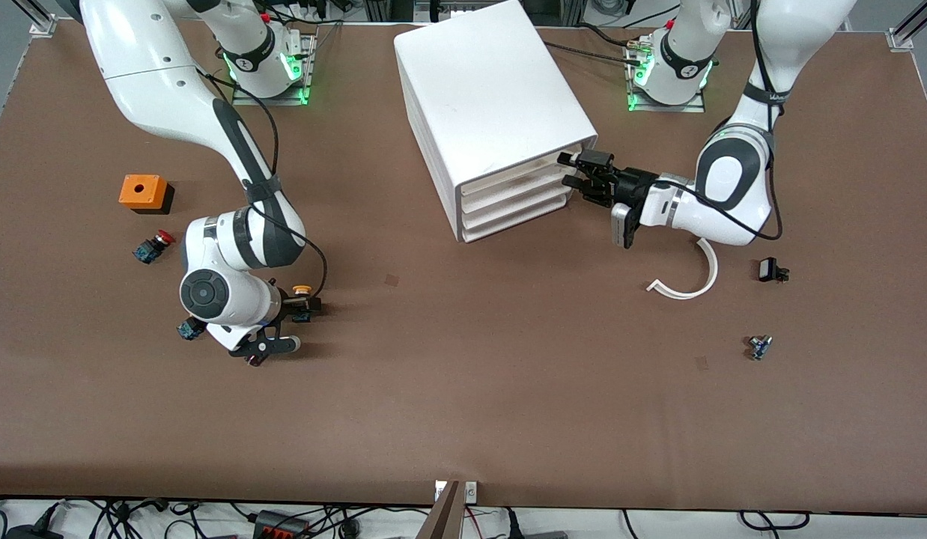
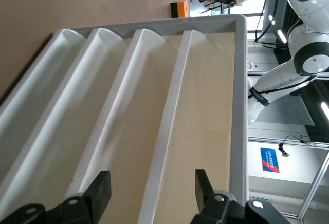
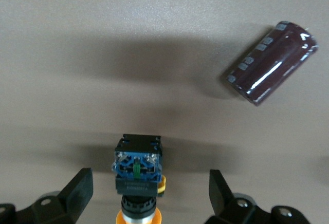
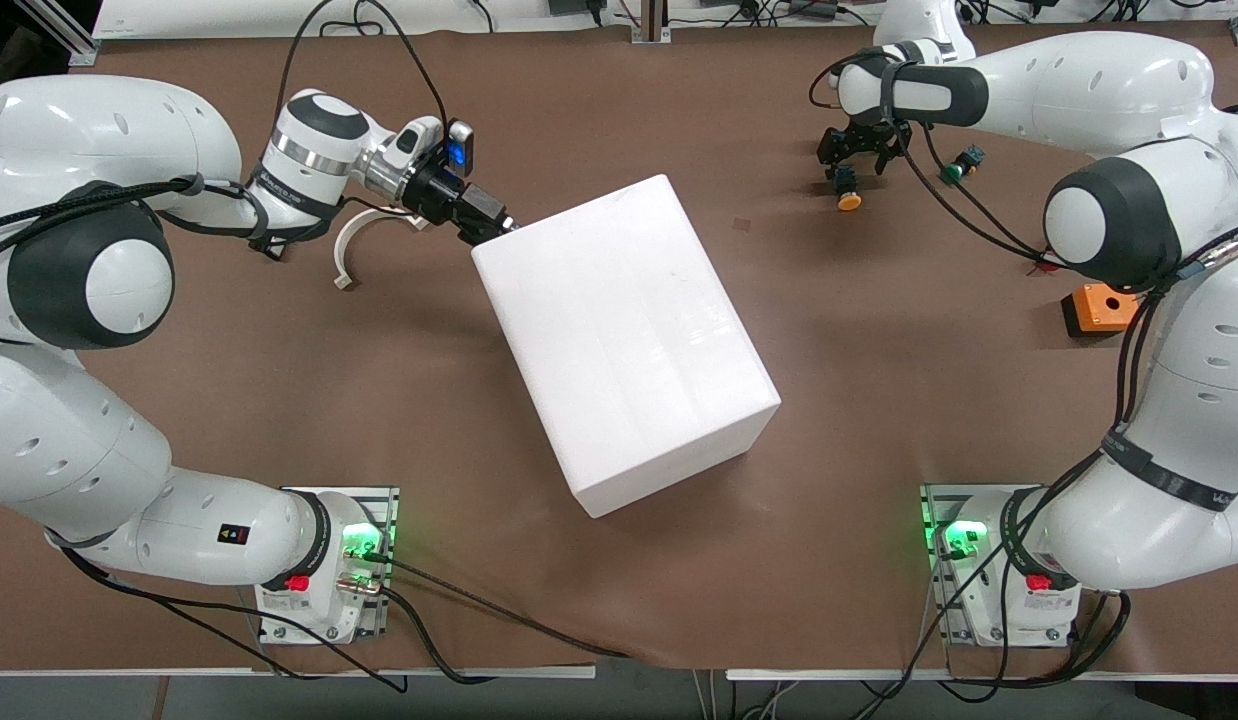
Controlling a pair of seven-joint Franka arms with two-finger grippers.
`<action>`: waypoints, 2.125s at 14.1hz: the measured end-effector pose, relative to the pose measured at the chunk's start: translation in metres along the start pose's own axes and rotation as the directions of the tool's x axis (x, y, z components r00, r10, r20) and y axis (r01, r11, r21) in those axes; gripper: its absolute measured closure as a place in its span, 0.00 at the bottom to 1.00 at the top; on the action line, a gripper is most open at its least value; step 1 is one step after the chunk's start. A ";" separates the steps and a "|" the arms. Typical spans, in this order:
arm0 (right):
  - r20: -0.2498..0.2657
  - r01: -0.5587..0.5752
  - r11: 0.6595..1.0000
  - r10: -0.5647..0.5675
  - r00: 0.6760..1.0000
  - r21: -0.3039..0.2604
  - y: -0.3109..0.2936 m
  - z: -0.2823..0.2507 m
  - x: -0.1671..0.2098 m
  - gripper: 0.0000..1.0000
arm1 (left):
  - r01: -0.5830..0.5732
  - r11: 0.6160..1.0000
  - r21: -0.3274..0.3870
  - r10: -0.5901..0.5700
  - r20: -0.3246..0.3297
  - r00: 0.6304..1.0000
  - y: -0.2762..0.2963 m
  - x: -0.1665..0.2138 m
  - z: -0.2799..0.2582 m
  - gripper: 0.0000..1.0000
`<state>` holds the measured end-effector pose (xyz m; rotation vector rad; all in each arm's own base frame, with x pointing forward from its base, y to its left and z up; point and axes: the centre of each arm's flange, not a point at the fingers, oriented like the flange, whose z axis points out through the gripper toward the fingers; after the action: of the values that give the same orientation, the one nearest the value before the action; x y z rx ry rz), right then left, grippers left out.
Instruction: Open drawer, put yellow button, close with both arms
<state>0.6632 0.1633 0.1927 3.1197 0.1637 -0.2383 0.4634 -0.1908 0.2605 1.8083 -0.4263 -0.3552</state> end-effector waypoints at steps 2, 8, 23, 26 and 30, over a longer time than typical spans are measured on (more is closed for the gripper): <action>0.003 0.002 1.000 -0.002 1.000 -0.001 -0.003 0.007 0.000 0.00 | 0.001 1.000 -0.012 -0.001 0.018 1.000 0.001 -0.002 0.013 0.38; 0.011 0.002 1.000 -0.002 1.000 -0.003 -0.004 0.011 -0.001 0.22 | -0.027 0.999 -0.020 0.027 0.017 0.999 -0.004 0.000 0.018 0.85; -0.085 0.024 1.000 -0.023 0.996 0.013 -0.020 -0.142 0.030 0.59 | -0.164 0.980 0.113 0.166 -0.005 0.986 -0.013 0.086 -0.074 0.82; -0.130 0.052 0.998 -0.049 0.990 0.020 -0.039 -0.199 0.028 0.59 | -0.152 0.977 0.152 0.152 0.008 0.988 -0.011 0.091 -0.083 0.66; -0.189 0.138 0.989 -0.124 0.974 0.062 -0.091 -0.245 0.011 0.59 | -0.086 0.963 0.254 0.079 0.037 0.996 0.017 0.104 -0.122 0.27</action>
<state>0.7012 0.2591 0.4337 3.2051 0.3714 0.0466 0.6088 -0.1388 0.3078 2.0311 -0.5868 -0.2757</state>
